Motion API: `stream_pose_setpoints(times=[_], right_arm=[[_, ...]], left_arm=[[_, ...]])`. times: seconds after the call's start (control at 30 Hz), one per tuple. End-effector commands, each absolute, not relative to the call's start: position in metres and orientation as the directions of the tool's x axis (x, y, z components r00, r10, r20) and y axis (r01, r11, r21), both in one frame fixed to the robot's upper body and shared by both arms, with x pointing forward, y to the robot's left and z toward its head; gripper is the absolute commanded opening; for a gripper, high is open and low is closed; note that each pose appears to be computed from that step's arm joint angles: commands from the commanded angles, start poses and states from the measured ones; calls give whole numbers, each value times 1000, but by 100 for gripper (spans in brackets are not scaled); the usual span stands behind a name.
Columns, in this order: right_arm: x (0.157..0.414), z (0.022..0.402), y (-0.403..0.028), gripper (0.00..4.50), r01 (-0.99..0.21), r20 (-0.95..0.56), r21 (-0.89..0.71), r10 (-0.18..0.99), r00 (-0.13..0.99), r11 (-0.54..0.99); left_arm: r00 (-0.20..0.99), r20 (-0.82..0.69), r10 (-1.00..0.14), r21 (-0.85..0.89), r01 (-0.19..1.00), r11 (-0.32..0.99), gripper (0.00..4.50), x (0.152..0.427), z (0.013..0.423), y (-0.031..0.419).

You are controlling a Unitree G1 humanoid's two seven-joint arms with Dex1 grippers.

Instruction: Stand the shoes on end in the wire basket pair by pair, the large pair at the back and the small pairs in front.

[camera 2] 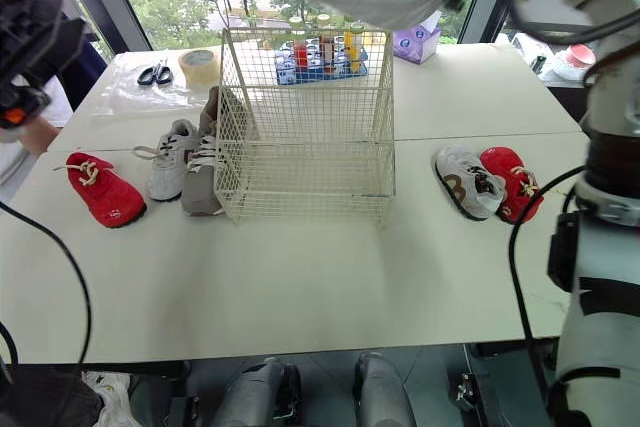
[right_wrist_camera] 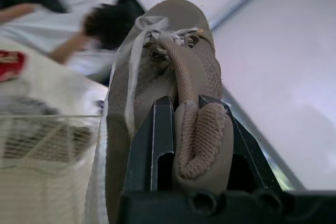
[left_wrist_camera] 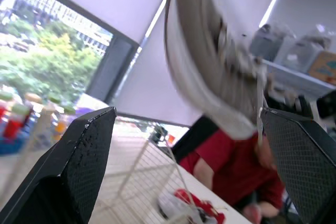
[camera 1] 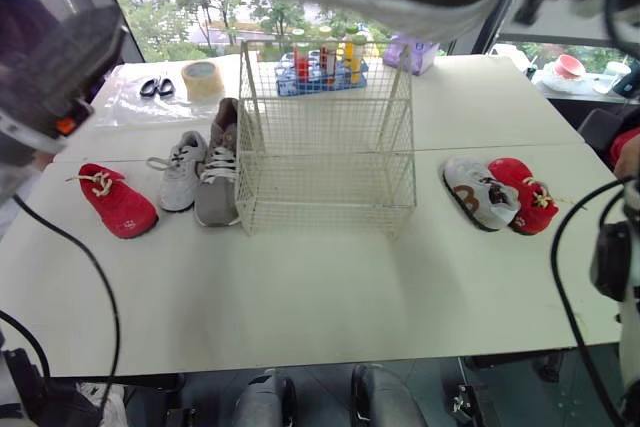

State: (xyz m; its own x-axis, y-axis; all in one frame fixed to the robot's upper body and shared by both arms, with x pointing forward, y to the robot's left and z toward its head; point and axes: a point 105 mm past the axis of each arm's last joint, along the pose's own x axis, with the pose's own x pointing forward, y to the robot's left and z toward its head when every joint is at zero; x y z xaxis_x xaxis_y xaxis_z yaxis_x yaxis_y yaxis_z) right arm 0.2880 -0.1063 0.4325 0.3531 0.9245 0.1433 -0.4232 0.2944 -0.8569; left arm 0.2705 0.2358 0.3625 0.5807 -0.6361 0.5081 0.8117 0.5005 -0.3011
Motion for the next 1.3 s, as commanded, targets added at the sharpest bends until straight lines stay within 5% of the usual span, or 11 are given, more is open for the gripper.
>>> stream_pose_setpoints(times=[0.03, 0.4, 0.5, 0.7, 0.87, 0.9, 1.1, 1.23, 1.3], right_arm=[[268, 453, -100, 25, -316, 203, -904, 940, 273, 287], [267, 425, -78, 25, -305, 79, -942, 977, 199, 138], [267, 422, -77, 25, -299, 73, -945, 977, 201, 132], [268, 419, -74, 25, -324, 110, -929, 971, 214, 177], [274, 415, -80, 25, -349, 143, -907, 952, 270, 235], [279, 413, -85, 126, -383, 151, -885, 941, 303, 265], [307, 434, -163, 423, -484, 500, -506, 700, 509, 714], [319, 421, -205, 443, -549, 705, -20, 401, 585, 836], [324, 389, -179, 443, -658, 718, 178, 361, 596, 732]], left_arm=[[573, 517, -636, -259, 813, 522, 450, 275, 372, 238], [455, 450, -768, -183, 889, 420, 450, 303, 384, 212], [437, 431, -790, -171, 899, 404, 363, 308, 384, 213], [382, 450, -807, -171, 924, 342, 71, 308, 385, 207], [389, 492, -779, -197, 921, 335, 52, 309, 386, 202], [395, 515, -761, -208, 918, 336, 52, 310, 387, 204], [467, 669, -578, -276, 878, 390, 52, 311, 391, 217], [495, 780, -383, -352, 853, 385, 52, 312, 398, 223], [509, 797, -326, -378, 840, 389, 52, 307, 394, 207]])
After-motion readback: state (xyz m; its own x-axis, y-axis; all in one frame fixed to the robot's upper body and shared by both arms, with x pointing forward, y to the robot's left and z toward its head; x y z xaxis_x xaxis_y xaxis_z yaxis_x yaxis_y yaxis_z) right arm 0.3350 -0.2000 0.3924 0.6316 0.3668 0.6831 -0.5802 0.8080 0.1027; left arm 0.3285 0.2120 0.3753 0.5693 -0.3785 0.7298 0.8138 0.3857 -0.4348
